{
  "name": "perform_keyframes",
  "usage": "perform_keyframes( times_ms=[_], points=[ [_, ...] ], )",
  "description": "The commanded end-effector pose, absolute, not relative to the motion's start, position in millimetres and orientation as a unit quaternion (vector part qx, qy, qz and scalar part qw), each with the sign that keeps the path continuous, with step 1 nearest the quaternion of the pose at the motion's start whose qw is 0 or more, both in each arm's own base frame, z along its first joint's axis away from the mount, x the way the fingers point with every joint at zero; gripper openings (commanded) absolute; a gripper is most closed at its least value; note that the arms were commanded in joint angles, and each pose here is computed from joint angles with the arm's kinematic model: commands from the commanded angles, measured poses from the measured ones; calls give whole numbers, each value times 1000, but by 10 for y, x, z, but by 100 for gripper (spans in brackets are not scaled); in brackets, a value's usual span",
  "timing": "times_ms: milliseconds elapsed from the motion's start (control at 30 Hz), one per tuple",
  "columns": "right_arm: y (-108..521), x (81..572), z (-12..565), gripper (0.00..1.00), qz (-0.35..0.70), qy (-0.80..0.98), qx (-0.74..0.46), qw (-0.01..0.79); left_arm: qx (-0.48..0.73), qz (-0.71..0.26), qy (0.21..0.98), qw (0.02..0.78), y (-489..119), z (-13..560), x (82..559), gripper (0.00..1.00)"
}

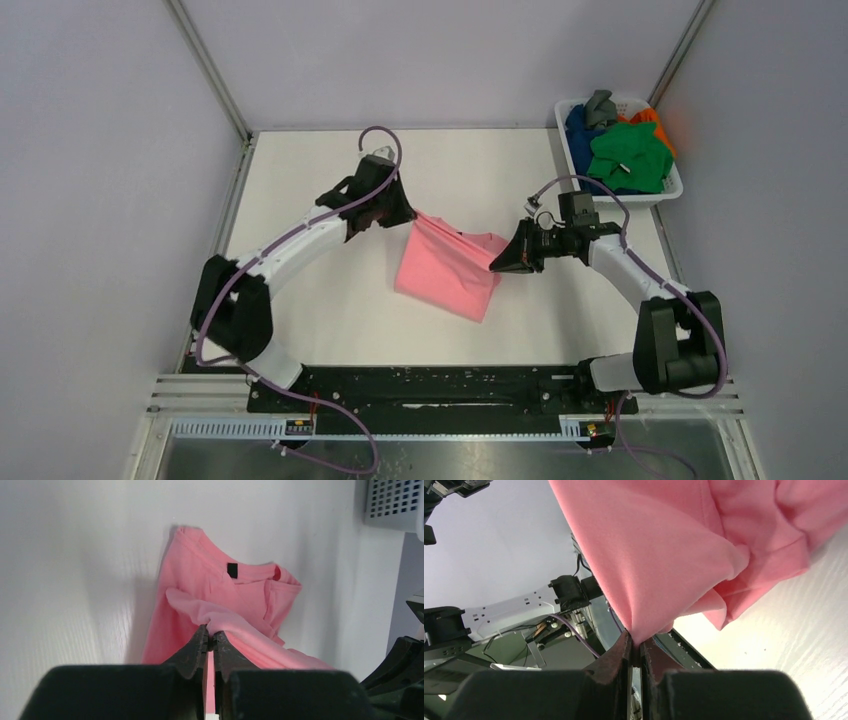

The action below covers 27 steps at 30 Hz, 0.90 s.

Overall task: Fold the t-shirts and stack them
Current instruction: Fold the long partially folded tshirt into a neat square

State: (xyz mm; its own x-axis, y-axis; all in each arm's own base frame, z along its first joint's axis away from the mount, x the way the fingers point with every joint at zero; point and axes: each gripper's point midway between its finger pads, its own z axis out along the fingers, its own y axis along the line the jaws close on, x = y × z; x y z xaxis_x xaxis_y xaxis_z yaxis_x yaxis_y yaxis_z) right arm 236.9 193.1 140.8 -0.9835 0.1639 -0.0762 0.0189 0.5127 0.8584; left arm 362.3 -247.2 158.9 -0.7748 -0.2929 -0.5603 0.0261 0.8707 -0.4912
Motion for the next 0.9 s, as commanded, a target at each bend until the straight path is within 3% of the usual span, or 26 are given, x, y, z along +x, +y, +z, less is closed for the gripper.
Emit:
perform_keyframes(
  times_ms=[0, 200, 333, 367, 400, 433, 467, 567, 600, 767, 867],
  points=[
    [1894, 2613, 1367, 3, 492, 866, 61, 75, -74, -248, 896, 360, -2499, 1661, 4105, 0],
    [1832, 3124, 1084, 7, 462, 878, 103, 73, -83, -237, 906, 339, -2608, 1379, 4501, 0],
    [1758, 3425, 853, 28, 426, 892, 132, 73, -86, -236, 914, 319, -2692, 1189, 4691, 9],
    [1742, 3514, 846, 36, 421, 894, 134, 77, -87, -236, 915, 315, -2697, 1161, 4730, 16],
    [1718, 3581, 833, 51, 413, 897, 138, 78, -88, -236, 916, 312, -2703, 1134, 4762, 32],
    [1691, 3654, 847, 86, 405, 900, 139, 83, -88, -237, 916, 312, -2701, 1145, 4784, 42],
    [1662, 3701, 867, 99, 395, 904, 140, 88, -89, -241, 914, 313, -2694, 1178, 4794, 51],
    [1596, 3760, 995, 100, 376, 909, 139, 114, -81, -241, 911, 324, -2649, 1300, 4757, 84],
    [1583, 3748, 1042, 100, 374, 909, 138, 123, -75, -238, 912, 326, -2620, 1308, 4725, 86],
    [1514, 3490, 1174, 99, 364, 910, 122, 154, -41, -224, 922, 312, -2508, 1191, 4463, 89],
    [1480, 3250, 1215, 99, 362, 910, 110, 169, -11, -222, 936, 271, -2493, 961, 4243, 83]
  ],
)
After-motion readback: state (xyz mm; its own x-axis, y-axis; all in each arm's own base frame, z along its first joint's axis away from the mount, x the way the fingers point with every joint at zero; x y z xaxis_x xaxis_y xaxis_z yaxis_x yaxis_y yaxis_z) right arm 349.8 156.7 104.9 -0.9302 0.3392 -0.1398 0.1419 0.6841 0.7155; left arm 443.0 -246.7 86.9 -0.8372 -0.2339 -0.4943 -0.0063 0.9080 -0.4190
